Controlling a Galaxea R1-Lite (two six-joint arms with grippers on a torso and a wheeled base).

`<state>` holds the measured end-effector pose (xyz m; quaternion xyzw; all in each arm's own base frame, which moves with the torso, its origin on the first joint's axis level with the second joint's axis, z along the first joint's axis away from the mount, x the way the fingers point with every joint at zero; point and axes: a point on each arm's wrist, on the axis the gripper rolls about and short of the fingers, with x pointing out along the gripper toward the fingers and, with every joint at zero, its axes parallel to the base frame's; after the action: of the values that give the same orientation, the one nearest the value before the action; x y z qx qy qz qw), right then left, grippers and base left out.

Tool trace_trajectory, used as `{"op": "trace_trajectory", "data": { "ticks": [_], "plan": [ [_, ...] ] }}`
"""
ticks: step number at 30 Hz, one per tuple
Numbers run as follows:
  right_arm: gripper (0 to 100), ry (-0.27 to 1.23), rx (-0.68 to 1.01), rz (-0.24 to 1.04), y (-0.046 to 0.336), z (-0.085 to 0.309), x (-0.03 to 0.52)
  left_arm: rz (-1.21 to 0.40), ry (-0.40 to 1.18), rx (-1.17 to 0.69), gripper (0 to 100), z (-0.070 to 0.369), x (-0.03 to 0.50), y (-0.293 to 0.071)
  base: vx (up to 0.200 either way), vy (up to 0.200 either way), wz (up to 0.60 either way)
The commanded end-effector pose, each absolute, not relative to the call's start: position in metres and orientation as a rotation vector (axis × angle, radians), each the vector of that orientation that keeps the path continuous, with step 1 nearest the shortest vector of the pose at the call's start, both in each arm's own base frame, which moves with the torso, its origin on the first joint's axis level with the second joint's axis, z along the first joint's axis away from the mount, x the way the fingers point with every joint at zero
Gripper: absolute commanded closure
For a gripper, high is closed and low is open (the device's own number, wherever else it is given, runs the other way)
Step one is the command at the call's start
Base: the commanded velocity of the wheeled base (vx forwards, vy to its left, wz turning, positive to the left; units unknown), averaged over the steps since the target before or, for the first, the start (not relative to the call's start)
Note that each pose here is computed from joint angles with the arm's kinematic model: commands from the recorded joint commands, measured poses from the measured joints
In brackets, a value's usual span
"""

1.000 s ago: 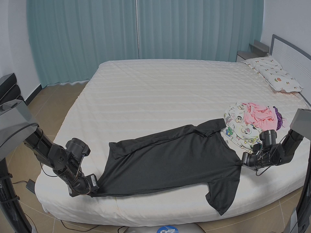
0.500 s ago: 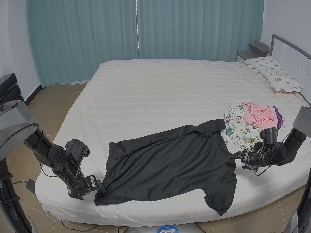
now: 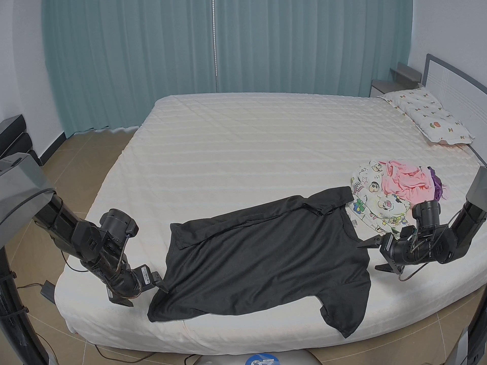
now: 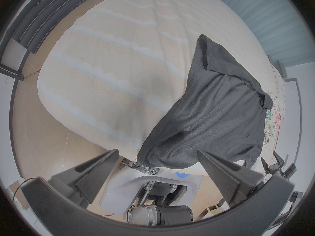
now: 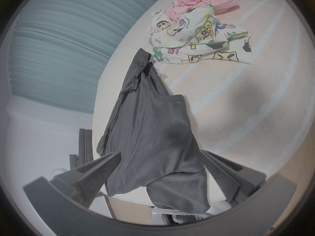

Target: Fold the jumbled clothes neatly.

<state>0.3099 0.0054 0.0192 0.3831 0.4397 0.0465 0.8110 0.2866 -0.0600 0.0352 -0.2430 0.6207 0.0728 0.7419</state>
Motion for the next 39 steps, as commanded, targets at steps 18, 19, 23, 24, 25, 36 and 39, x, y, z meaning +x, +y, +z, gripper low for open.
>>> {"op": "trace_trajectory", "data": {
  "ticks": [18, 19, 23, 24, 25, 36, 39],
  "plan": [
    [0, 0.928, 0.809, 0.117, 0.009, 0.011, 0.297, 0.146, 1.351, -0.52, 0, 0.036, 0.289, -0.063, -0.089, 0.0, 0.0],
    [0, 0.934, 0.808, 0.119, 0.011, 0.009, 0.297, 0.149, 1.348, -0.517, 0, 0.036, 0.29, -0.063, 0.0, 0.0, 0.0],
    [0, 0.94, 0.803, 0.124, 0.013, 0.008, 0.297, 0.152, 1.332, -0.532, 0, 0.039, 0.293, -0.063, 0.0, 0.0, 0.0],
    [0, 0.943, 0.799, 0.126, 0.014, 0.007, 0.297, 0.167, 1.306, -0.565, 0, 0.044, 0.299, -0.063, 0.0, 0.0, 0.0],
    [0, 0.943, 0.799, 0.126, 0.014, 0.007, 0.297, 0.167, 1.306, -0.565, 0, 0.044, 0.299, -0.063, 0.0, 0.0, 0.0],
    [0, 0.951, 0.799, 0.121, 0.015, 0.005, 0.297, 0.157, 1.263, -0.682, 0, 0.058, 0.315, -0.067, 0.127, 0.0, 0.0],
    [0, 0.949, 0.797, 0.121, 0.015, 0.005, 0.297, 0.172, 1.223, -0.74, 0, 0.065, 0.323, -0.069, 0.2, 0.0, 0.0]
  ]
}}
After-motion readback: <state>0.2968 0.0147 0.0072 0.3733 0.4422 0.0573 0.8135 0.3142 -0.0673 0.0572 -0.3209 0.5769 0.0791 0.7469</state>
